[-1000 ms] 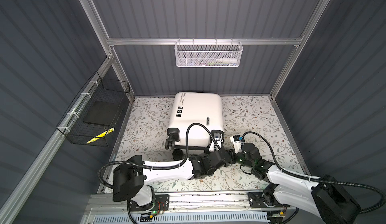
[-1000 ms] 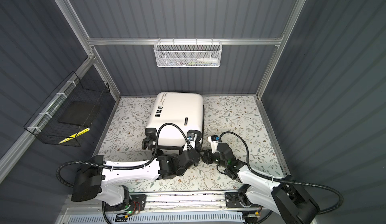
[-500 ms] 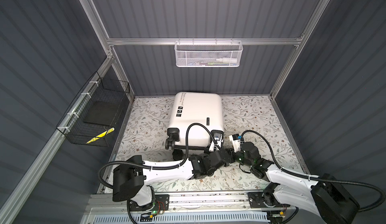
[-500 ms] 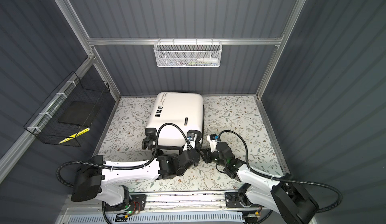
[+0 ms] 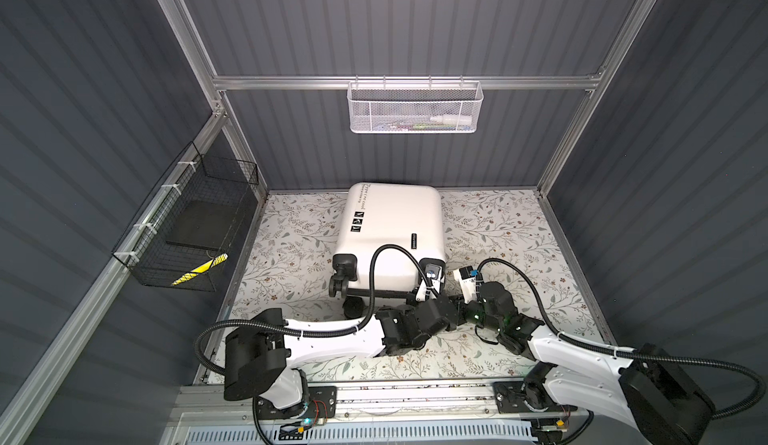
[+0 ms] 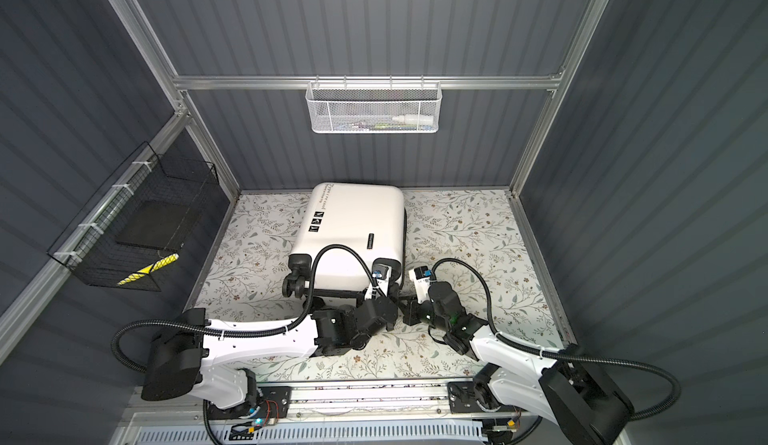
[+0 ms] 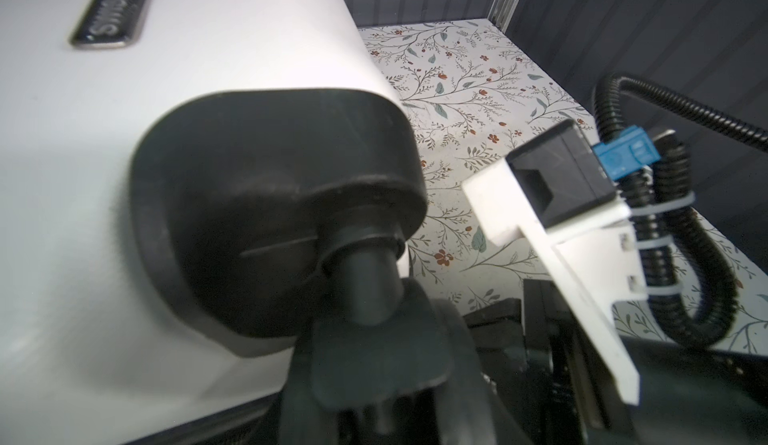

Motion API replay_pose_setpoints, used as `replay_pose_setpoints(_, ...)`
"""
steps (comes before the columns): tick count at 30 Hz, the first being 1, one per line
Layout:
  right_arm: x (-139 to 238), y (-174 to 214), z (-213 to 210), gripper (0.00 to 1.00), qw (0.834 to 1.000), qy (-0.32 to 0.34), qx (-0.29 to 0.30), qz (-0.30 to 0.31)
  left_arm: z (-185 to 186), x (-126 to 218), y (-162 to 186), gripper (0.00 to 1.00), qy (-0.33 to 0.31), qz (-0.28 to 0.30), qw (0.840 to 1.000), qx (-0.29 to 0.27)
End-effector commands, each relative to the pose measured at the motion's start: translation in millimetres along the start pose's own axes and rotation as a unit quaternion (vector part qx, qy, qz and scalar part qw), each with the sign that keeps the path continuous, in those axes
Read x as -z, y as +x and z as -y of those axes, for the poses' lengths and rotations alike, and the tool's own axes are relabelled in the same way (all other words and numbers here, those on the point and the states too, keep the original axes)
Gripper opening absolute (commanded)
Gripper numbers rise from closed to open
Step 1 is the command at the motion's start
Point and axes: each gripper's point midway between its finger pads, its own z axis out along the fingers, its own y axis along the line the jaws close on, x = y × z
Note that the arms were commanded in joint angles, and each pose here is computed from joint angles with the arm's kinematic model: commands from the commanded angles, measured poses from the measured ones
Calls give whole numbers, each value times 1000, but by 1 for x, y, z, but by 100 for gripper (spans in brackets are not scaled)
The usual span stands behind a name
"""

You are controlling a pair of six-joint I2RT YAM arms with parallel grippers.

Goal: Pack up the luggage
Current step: 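Close the right gripper on the metal zipper pull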

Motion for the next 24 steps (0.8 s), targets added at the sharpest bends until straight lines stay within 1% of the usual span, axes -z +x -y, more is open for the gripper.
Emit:
replay_pose_setpoints(1,2,-14,1,0,1000,12,2,22,34,16,-33,0,79,30,996,15)
replay_pose_setpoints(5,3,-15,6,0,999,27,-2,26,34,16,-32,0,80,29,996,14)
replay_pose_setpoints(8,5,-18,15,0,998,54,-12,35,35,16,-30,0,85,26,996,11)
replay_pose_setpoints(12,6,-27,28,0,995,86,-30,50,39,18,-27,0,101,20,995,7)
replay_pose_setpoints(18,6,-47,39,0,990,105,-60,74,45,23,-21,0,126,9,992,2)
replay_pose_setpoints(19,2,-45,44,0,989,111,-66,69,46,24,-19,0,130,6,991,1)
replay_pose_setpoints(24,4,-59,58,0,984,128,-91,88,58,29,-8,0,158,-8,987,-5)
